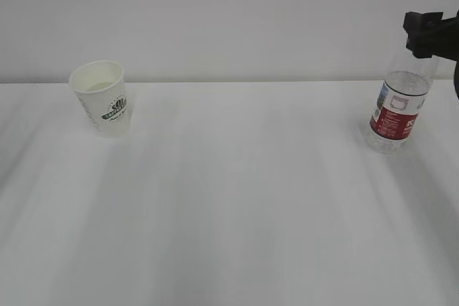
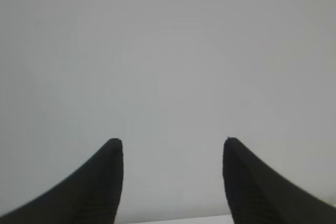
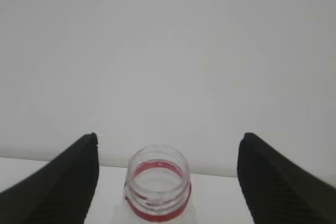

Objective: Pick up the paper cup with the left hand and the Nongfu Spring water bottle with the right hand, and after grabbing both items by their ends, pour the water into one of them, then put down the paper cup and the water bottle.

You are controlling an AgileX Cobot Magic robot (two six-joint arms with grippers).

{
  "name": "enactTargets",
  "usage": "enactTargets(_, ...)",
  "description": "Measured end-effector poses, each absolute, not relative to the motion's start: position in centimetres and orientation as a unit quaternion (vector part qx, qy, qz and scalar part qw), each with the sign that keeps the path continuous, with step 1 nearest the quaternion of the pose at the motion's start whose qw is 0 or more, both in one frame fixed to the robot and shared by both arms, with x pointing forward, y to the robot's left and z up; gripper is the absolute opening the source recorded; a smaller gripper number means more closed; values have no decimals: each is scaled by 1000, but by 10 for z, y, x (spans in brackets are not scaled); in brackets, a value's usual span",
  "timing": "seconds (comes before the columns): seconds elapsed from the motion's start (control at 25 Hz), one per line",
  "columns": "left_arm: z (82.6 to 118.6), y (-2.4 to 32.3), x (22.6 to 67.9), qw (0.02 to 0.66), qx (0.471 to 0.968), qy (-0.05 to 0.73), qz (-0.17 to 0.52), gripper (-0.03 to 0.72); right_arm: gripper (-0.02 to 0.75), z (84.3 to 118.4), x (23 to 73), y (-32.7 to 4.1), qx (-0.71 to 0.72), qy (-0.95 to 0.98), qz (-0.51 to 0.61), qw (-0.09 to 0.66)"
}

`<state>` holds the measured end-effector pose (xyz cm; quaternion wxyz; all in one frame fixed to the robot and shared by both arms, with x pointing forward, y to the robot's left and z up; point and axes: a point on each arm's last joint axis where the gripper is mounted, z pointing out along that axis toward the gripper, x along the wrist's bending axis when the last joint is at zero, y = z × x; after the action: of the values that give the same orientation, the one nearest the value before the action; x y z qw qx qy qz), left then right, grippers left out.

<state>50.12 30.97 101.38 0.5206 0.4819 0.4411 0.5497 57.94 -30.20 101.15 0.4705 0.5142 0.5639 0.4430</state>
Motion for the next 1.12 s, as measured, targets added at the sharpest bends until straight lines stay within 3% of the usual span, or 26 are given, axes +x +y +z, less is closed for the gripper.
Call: enactTargets(1.12,1095,305,422,524,466,400,589,436,590,1093,503,-303,539,580,410,453)
